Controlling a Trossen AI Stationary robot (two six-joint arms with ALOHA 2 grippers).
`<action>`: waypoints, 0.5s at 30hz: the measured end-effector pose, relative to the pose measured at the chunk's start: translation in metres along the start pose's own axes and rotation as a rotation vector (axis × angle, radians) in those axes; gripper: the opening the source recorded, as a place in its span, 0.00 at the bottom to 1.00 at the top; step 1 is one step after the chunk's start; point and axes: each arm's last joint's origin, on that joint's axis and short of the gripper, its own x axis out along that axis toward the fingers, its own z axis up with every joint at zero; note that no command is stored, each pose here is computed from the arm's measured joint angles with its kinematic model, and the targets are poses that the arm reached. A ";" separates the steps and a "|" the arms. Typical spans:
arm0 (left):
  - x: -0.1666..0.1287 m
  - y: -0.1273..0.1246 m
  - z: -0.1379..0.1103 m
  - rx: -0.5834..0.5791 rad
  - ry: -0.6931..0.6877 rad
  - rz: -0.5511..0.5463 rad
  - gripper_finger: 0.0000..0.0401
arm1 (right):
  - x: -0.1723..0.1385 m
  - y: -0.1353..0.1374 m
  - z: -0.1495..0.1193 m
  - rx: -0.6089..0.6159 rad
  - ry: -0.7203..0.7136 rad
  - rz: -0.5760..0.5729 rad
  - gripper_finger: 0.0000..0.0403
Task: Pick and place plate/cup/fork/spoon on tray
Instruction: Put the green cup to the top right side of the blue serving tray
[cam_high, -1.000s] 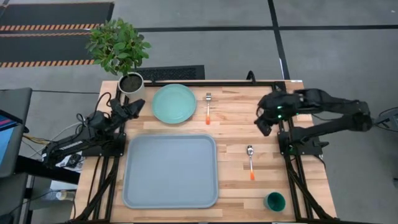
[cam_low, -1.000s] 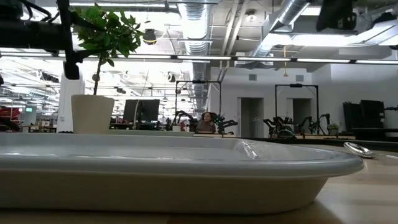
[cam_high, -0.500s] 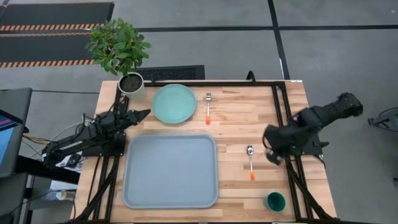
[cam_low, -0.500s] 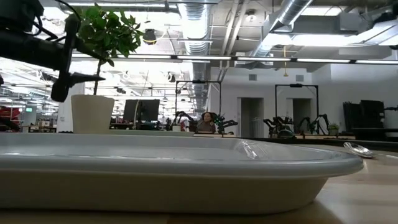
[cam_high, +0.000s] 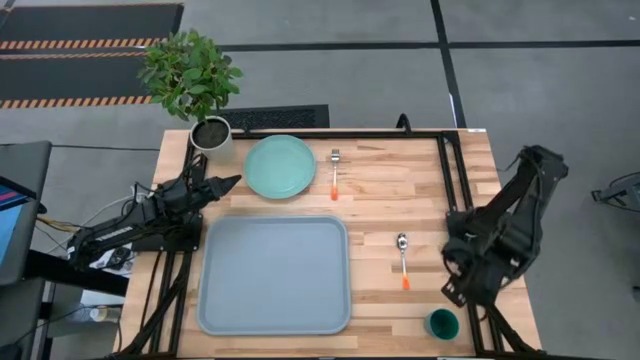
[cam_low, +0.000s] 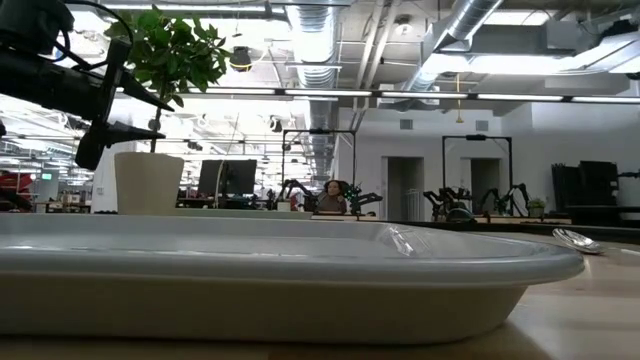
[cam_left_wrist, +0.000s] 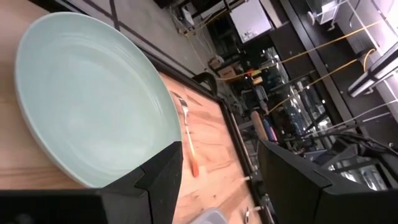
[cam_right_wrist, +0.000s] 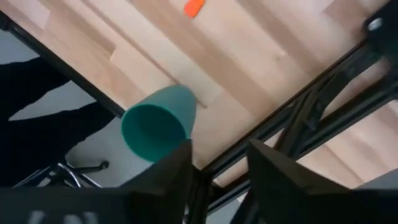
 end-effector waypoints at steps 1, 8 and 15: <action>0.000 0.000 0.000 0.000 0.000 0.000 0.49 | 0.003 0.003 -0.003 -0.001 0.003 0.000 0.53; 0.000 0.000 0.000 0.000 -0.008 0.005 0.49 | 0.029 0.023 -0.014 -0.072 -0.029 0.063 0.58; 0.000 0.000 0.000 0.001 -0.008 0.006 0.49 | 0.068 0.020 -0.015 -0.099 -0.022 0.058 0.55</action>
